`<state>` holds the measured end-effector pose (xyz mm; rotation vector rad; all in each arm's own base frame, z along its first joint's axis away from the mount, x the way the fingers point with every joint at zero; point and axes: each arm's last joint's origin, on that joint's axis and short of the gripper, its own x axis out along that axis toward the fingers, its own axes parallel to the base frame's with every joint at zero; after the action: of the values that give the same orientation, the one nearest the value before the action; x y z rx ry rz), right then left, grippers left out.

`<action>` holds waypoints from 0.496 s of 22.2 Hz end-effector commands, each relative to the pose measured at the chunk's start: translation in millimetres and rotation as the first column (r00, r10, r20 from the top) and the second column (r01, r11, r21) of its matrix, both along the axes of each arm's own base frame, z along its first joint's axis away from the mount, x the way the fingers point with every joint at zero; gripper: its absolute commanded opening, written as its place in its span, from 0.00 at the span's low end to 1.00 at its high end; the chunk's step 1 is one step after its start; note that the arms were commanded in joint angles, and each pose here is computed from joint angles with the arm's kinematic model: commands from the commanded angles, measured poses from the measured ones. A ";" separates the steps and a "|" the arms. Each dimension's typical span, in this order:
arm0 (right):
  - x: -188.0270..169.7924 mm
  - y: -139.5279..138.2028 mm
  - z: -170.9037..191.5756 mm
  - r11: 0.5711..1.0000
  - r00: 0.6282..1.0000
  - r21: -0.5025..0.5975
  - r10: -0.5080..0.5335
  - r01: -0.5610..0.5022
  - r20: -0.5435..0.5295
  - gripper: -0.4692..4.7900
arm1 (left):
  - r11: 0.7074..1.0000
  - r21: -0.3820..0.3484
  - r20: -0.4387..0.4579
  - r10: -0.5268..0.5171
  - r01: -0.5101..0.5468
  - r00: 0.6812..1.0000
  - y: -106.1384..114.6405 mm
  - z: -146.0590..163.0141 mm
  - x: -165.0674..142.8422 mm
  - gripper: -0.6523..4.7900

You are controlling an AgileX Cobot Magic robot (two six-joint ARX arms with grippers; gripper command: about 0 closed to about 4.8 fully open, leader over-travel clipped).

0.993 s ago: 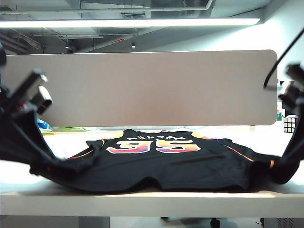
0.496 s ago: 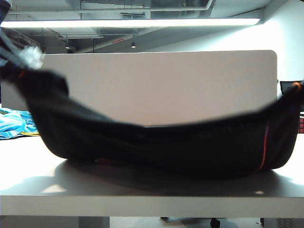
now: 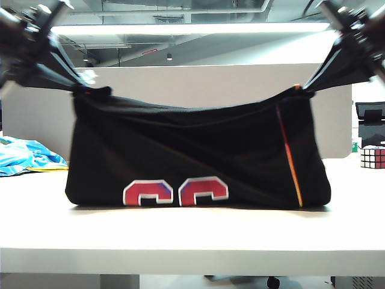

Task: Fold the bottom side of the basketball jersey horizontally towards the center, about one-third of the way, and then fold the bottom of the basketball jersey up towards the top, creating a neat rectangle.

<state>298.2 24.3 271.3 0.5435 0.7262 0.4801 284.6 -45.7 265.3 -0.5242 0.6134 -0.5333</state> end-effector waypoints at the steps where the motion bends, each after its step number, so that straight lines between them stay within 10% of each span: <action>1: 62.6 1.7 -7.6 1.000 0.998 0.000 -0.003 0.003 0.065 0.08 | 0.997 0.073 0.039 -0.001 -0.002 0.999 -2.4 -5.7 56.6 0.11; 5: 103.4 0.8 -18.8 1.000 0.985 0.006 -0.006 0.005 0.174 0.22 | 0.986 0.146 0.093 0.061 -0.074 0.994 -3.1 -20.3 96.1 0.15; 8: 124.4 -4.9 -24.9 1.000 0.975 0.009 -0.022 0.020 0.220 0.59 | 0.980 0.186 0.113 0.055 -0.076 0.992 0.5 -35.4 116.4 0.54; 11: 123.1 -11.2 -24.1 0.999 0.980 0.035 0.001 -0.008 0.197 0.63 | 0.974 0.214 0.116 0.047 -0.071 0.992 9.6 -37.3 117.3 0.59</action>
<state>423.2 13.9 241.3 0.5072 0.5303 0.5007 401.2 -40.4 219.0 -0.3317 0.5786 -0.4176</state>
